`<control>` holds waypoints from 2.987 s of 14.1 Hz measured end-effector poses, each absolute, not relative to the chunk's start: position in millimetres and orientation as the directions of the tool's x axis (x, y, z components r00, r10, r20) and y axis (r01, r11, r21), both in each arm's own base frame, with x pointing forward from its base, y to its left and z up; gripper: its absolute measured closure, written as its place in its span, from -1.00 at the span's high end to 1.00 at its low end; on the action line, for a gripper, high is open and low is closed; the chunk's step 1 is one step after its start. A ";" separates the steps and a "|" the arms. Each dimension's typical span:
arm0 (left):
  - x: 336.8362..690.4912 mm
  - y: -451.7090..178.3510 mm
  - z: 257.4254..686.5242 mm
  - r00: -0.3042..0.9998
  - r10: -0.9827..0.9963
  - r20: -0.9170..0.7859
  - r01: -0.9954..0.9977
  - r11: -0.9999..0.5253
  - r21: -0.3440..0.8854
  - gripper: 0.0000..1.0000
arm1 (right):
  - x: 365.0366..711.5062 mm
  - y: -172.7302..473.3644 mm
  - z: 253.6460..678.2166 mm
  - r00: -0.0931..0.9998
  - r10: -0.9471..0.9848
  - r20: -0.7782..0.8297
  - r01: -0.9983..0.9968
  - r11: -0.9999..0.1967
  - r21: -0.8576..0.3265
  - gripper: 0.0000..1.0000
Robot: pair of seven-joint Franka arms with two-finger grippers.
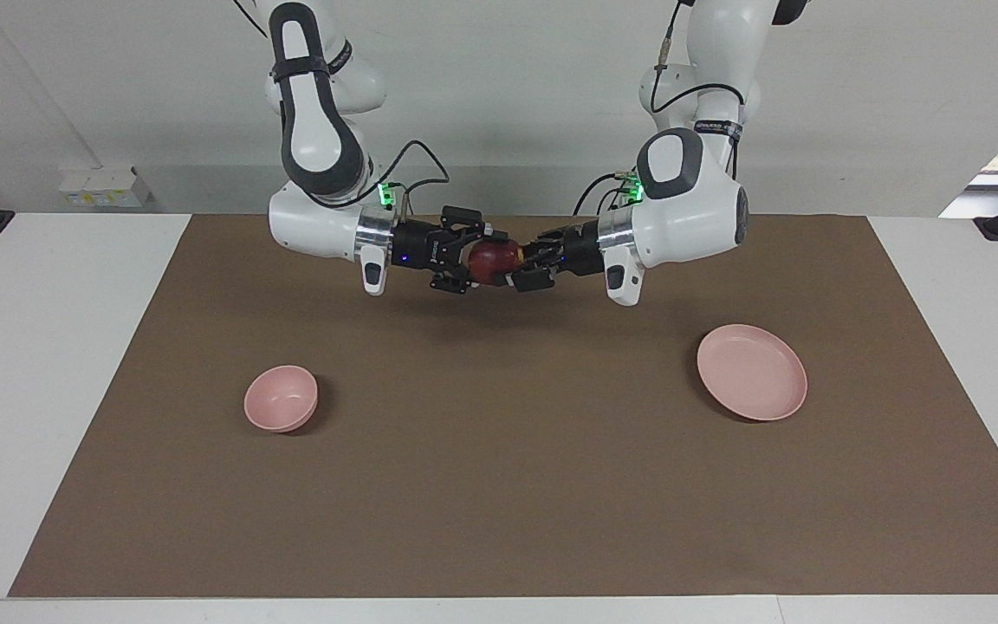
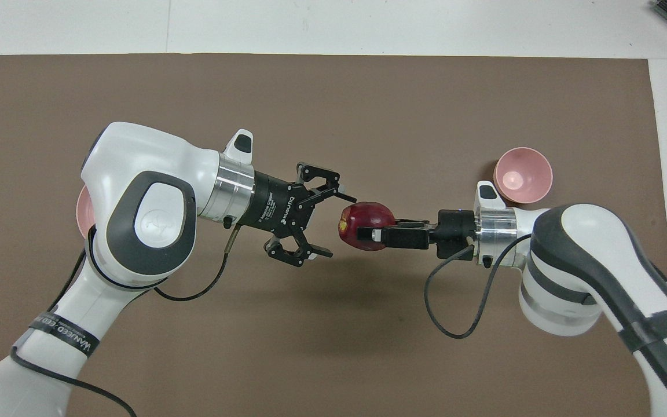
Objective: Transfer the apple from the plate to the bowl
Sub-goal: 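Carry the apple with the right gripper toward the cup while the left gripper withdraws, then lower the apple into the small pink cup and open the right gripper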
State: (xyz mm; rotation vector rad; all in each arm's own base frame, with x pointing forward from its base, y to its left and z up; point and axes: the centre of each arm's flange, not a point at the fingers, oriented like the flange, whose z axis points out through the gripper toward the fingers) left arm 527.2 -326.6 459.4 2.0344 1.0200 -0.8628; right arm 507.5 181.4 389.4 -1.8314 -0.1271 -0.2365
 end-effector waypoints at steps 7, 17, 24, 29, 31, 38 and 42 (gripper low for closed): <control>535.4 -298.1 447.3 0.583 0.500 -0.640 0.776 -0.576 0.257 1.00 | 508.5 144.9 373.4 0.962 0.104 0.251 0.271 -0.416 -0.868 0.75; 588.3 -161.8 440.5 0.906 0.381 -0.186 0.415 -0.887 0.203 1.00 | 530.0 102.0 394.8 0.885 0.465 0.029 0.437 -0.805 -0.401 0.75; 613.2 -93.2 494.5 0.986 0.163 -0.031 0.164 -0.985 0.048 1.00 | 572.6 71.7 411.8 0.803 0.589 -0.093 0.594 -0.804 0.037 0.75; 600.0 -47.1 554.7 0.996 -0.030 -0.089 -0.032 -0.999 -0.019 1.00 | 599.2 39.6 406.9 0.764 0.640 -0.083 0.637 -0.727 0.256 0.75; 592.6 -45.2 579.8 0.995 -0.042 -0.091 -0.044 -0.999 -0.019 1.00 | 606.6 34.1 393.7 0.758 0.649 -0.069 0.640 -0.719 0.270 0.75; 567.4 -45.7 627.7 0.995 -0.092 -0.035 -0.092 -0.996 -0.016 1.00 | 623.0 5.2 351.4 0.730 0.679 -0.080 0.663 -0.673 0.328 0.75; 565.1 -45.9 632.1 0.995 -0.095 -0.027 -0.096 -0.995 -0.016 1.00 | 622.5 13.9 349.3 0.732 0.677 -0.077 0.660 -0.677 0.325 0.75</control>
